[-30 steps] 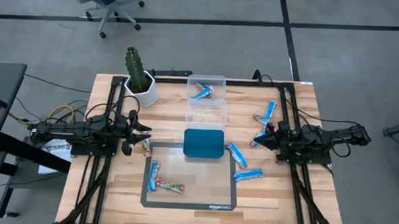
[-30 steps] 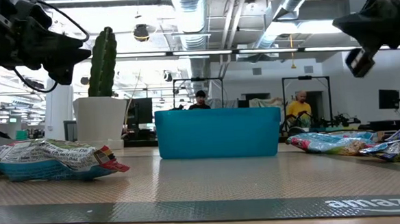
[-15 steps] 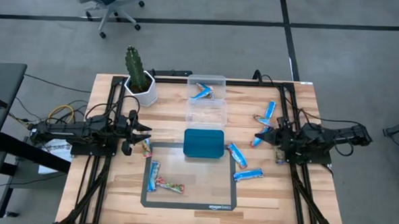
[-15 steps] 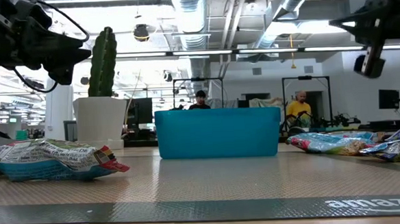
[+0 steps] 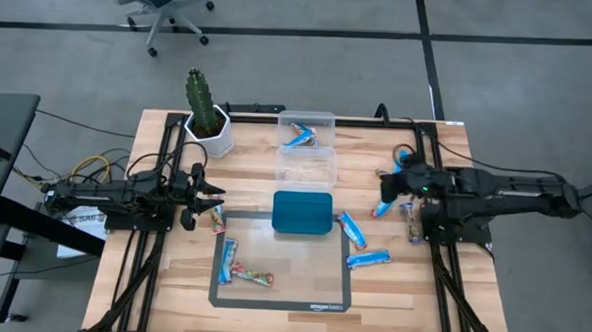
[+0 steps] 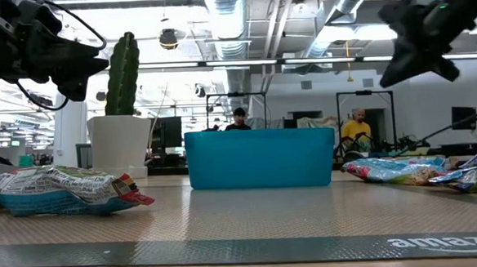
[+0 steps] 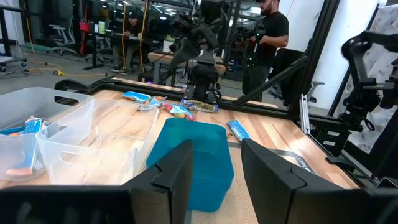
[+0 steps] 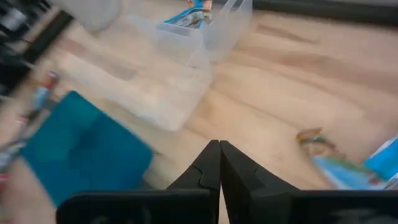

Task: Pick and place Granola Bars by type
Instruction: Put the yellow granola bar into the top transparent bin

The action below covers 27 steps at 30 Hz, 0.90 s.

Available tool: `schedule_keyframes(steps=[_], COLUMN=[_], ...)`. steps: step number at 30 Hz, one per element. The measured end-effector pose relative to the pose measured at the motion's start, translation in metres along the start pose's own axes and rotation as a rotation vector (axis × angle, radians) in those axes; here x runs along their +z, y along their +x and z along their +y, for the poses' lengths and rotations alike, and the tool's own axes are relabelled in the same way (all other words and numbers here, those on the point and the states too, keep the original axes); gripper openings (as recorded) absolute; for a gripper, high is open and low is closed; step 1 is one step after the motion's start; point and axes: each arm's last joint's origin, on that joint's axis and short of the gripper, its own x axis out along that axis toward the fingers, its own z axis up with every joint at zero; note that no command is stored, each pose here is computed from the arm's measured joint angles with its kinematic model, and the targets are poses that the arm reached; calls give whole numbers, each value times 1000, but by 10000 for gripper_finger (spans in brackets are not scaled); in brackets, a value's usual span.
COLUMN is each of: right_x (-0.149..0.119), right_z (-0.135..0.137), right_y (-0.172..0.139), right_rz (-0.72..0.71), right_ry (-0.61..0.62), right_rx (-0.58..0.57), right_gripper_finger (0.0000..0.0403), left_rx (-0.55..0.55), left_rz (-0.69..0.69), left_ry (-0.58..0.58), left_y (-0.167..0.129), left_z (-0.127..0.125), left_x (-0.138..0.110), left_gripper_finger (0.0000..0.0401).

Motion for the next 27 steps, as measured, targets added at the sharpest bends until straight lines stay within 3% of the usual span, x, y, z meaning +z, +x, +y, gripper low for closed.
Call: schedule_keyframes(steps=[7,12,17,22,27], right_x=[23,37,41,39,33], right_z=[14,11,1,-5,-8], right_y=[16,25,45,67,87], right_rz=[55,142,289,394,514], right_ry=[-262,-291,-333,-309,-395], right_rx=[-88,-249,-369,-407,-415], right_gripper_finger=[0,12,53,85,107], left_rx=[0,0,0,0,0], left_rz=[0,0,0,0,0], left_ry=[0,0,0,0,0], left_y=[0,0,0,0,0], left_z=[0,0,0,0,0], left_x=[0,0,0,0,0], left_gripper_finger=[129,129,129,129,129])
